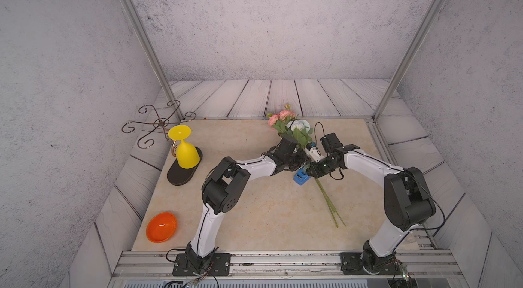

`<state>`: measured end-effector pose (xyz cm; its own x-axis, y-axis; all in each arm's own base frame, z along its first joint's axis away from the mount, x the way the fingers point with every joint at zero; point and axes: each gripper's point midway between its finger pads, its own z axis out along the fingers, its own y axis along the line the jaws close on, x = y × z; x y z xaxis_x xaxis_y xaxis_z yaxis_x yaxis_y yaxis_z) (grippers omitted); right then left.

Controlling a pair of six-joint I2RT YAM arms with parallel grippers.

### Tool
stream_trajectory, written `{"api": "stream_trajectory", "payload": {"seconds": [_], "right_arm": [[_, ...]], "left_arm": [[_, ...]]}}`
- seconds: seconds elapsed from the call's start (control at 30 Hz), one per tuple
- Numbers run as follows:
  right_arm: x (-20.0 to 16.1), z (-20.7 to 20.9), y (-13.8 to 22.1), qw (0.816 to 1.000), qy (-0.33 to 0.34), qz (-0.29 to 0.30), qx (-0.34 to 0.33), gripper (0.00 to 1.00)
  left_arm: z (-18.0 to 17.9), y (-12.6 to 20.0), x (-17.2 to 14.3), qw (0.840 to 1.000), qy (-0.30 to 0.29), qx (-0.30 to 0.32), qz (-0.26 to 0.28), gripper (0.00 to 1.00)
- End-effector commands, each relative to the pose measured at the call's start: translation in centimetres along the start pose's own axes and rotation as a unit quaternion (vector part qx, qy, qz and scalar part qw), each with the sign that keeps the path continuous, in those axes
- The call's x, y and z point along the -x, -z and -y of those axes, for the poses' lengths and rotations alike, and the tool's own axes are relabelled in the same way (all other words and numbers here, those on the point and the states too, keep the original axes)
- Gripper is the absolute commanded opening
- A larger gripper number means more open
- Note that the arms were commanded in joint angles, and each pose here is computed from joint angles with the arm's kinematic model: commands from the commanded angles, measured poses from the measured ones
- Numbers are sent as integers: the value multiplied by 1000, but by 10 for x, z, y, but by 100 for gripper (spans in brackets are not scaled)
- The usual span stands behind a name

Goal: Wrap bouquets with tape
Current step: Wrap the tape around the bouquet.

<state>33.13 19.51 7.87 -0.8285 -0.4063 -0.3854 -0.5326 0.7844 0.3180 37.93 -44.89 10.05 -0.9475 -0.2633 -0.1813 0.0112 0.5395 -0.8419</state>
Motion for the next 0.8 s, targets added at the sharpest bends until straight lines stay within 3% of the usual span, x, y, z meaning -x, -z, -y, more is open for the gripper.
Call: {"api": "stream_trajectory", "payload": {"seconds": [0.0,0.1,0.23,0.37,0.57,0.77], "right_arm": [[6,-11,10,1000,21,16,5,16],[6,-12,11,998,-30,36,45,37],[9,-19,26,981,-101,89,137,53],[0,-24,32,969,-132,88,190,57],[-5,-40,41,943,-162,93,275,58],[-5,-37,30,933,-173,96,300,55]], "left_arm": [[19,2,9,999,-39,-27,20,0],[27,4,14,996,-47,-66,37,0],[39,6,18,991,-74,-103,45,0],[39,8,25,986,-55,-141,66,0],[50,22,29,978,-73,-175,89,0],[60,30,35,961,-61,-245,114,0]]}}
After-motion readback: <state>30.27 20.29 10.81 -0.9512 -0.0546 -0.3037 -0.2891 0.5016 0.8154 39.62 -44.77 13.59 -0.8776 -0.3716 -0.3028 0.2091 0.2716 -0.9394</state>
